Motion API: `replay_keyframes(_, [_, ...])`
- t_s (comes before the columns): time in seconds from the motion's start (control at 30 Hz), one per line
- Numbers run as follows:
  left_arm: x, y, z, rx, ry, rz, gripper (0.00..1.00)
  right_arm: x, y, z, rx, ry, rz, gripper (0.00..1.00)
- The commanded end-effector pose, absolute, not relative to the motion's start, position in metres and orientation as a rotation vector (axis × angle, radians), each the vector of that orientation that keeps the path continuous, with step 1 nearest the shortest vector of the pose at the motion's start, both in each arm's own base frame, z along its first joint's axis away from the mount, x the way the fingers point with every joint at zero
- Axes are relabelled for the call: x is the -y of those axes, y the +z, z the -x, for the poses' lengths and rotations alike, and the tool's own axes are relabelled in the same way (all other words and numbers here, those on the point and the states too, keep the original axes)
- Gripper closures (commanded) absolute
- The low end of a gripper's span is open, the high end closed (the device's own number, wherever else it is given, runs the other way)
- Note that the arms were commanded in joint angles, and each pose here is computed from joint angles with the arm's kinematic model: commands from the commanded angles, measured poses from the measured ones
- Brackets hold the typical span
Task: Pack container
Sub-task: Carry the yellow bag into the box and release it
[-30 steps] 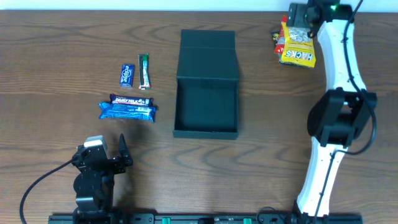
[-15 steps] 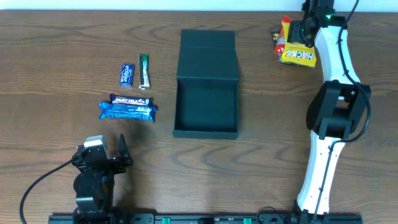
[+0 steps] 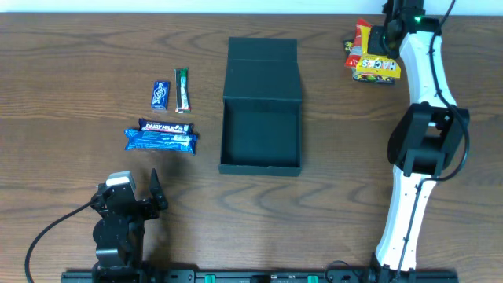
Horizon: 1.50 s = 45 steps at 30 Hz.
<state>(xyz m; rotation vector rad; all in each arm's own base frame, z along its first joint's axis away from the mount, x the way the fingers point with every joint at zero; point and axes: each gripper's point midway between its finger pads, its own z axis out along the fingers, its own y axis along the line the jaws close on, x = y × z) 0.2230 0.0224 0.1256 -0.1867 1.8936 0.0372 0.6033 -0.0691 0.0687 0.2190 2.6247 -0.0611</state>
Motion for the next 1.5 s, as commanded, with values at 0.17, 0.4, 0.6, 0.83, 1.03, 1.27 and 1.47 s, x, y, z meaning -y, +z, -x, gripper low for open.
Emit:
replay_keyframes(0.17, [-0.024,0.116,-0.222,-1.913,0.033,0.206,0.05,0.056,0.165,-0.595,-2.525,-0.024,-0.198,0.99])
replay_keyframes(0.4, [-0.024,0.116,-0.222,-1.913,0.033,0.206,0.05,-0.003,0.262,-0.548,-2.457,0.048,-0.143,0.99])
replay_keyframes(0.6, [-0.024,0.116,-0.222,-1.913,0.033,0.206,0.05,-0.076,0.293,-0.485,-2.534,0.181,-0.203,0.99])
replay_keyframes(0.83, [-0.024,0.116,-0.222,-1.913,0.033,0.206,0.05,-0.163,0.262,-0.422,-2.762,0.26,-0.058,0.99])
replay_keyframes(1.03, [-0.024,0.116,-0.222,-1.913,0.033,0.206,0.05,-0.205,0.223,-0.381,-2.915,0.202,0.102,0.99])
replay_keyframes(1.27, [-0.024,0.116,-0.222,-1.913,0.033,0.206,0.05,-0.254,0.168,-0.364,-2.966,0.21,0.102,0.99])
replay_keyframes(1.47, [-0.024,0.116,-0.222,-1.913,0.033,0.206,0.05,-0.266,0.124,-0.354,-2.969,0.124,-0.014,0.99])
